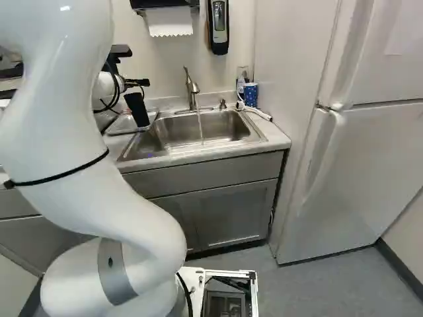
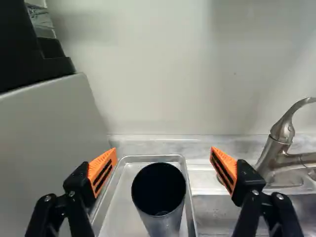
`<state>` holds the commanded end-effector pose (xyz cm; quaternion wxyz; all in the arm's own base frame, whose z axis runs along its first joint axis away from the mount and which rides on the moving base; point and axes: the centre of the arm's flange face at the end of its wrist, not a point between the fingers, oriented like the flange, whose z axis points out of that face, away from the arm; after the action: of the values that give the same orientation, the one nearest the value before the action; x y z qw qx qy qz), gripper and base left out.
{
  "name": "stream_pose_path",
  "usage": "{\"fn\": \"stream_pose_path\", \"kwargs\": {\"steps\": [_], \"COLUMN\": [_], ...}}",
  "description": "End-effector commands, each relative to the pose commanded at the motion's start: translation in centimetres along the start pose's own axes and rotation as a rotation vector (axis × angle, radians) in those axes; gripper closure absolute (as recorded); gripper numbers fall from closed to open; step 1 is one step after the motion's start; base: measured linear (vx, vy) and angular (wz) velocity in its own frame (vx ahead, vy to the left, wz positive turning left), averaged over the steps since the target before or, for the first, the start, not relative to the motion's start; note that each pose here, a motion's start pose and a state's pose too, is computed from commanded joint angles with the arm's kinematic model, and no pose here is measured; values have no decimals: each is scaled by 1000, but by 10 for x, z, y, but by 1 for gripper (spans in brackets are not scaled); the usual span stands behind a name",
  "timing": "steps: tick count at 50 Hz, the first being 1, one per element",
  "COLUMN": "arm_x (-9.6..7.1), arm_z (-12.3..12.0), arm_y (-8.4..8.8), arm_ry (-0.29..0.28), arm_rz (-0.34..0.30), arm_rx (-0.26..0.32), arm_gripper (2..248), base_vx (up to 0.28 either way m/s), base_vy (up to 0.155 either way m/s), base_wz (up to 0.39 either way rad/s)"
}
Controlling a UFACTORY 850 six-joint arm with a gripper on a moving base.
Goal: Rinse the cup and place it in the tray
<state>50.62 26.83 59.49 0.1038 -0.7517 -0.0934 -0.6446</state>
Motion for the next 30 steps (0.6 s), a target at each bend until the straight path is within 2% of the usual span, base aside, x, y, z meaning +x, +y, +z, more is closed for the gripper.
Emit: {"fn": "stream_pose_path", "kwargs": {"steps": [30], "arm_x": [33], "arm_z": [-15], "arm_y": [23], "arm_ry": [61], "arm_rz": [-40], "arm_rx": [-4], "arm_gripper": [3], "base_vx": [0], "base_vy": [0], "base_wz": [0]}}
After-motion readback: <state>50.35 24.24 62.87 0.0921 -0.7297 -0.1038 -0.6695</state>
